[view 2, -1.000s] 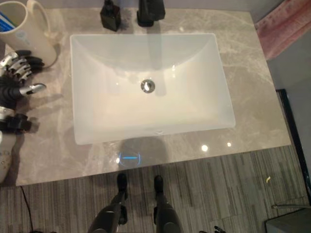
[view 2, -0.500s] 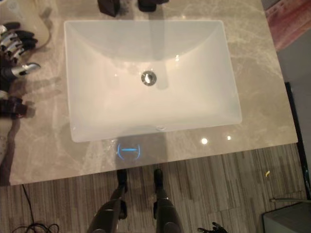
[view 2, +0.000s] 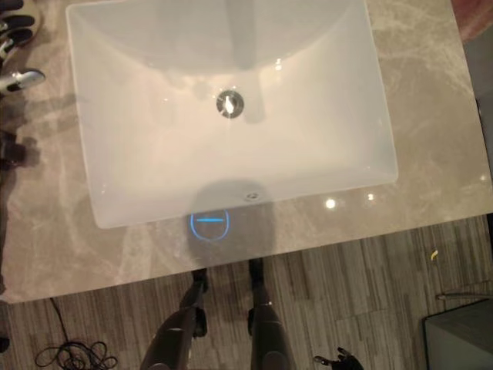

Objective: Put brush and paste in cup on sink, flatten towel.

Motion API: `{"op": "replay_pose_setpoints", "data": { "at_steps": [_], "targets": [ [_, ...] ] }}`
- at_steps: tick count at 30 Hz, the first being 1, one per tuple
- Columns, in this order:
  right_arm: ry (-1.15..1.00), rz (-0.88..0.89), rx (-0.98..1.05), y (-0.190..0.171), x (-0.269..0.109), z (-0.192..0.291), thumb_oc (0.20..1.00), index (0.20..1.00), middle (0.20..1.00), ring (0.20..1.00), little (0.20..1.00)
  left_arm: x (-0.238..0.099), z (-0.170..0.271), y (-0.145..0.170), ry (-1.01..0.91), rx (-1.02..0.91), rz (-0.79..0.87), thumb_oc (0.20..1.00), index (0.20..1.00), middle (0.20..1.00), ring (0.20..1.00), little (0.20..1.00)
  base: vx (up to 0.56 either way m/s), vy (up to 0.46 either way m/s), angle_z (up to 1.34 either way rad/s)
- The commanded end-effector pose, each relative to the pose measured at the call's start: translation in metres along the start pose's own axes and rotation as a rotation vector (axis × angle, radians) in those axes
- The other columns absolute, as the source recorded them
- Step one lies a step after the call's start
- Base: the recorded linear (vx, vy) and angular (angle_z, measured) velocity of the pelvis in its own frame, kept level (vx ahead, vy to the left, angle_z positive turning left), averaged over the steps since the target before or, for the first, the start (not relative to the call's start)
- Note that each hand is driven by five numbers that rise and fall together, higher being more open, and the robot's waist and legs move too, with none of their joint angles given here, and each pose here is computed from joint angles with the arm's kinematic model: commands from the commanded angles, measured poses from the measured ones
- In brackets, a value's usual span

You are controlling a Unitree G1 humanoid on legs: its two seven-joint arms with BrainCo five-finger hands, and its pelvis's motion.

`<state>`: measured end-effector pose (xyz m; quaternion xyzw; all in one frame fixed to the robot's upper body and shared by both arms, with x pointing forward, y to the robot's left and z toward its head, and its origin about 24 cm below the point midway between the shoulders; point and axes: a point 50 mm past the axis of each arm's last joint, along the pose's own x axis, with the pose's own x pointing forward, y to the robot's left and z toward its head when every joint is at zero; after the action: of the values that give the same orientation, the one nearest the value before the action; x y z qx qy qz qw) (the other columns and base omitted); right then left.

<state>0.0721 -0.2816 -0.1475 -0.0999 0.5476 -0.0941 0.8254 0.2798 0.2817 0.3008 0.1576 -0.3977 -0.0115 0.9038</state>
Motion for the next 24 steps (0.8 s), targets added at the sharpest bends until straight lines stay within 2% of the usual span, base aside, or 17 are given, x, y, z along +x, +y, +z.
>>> {"op": "replay_pose_setpoints", "data": {
  "at_steps": [1,4,15,19,24],
  "targets": [
    [0.011,-0.057,-0.030,-0.023,-0.003,-0.002,1.000,1.000,1.000,1.000,1.000,-0.016,-0.036,-0.012,0.107,-0.074,0.052,1.000,1.000,1.000,1.000,1.000,0.00,0.000,0.00],
    [0.018,-0.059,-0.035,-0.025,-0.003,-0.003,1.000,1.000,1.000,1.000,1.000,-0.020,-0.040,-0.016,0.133,-0.080,0.023,1.000,1.000,1.000,1.000,1.000,-0.02,-0.012,-0.03],
    [0.043,-0.057,-0.054,-0.029,-0.003,-0.004,1.000,1.000,1.000,1.000,1.000,-0.077,-0.072,-0.026,0.332,-0.141,-0.014,1.000,1.000,1.000,1.000,1.000,-0.07,-0.034,-0.05],
    [0.062,-0.062,-0.057,-0.032,-0.004,-0.008,1.000,1.000,1.000,1.000,1.000,-0.097,-0.079,-0.023,0.398,-0.141,-0.012,1.000,1.000,1.000,1.000,1.000,-0.08,-0.005,0.05],
    [0.072,-0.069,-0.064,-0.035,-0.004,-0.009,1.000,1.000,1.000,1.000,1.000,-0.105,-0.080,-0.015,0.422,-0.119,0.013,1.000,1.000,1.000,1.000,1.000,-0.08,-0.001,0.06]
  ]
}}
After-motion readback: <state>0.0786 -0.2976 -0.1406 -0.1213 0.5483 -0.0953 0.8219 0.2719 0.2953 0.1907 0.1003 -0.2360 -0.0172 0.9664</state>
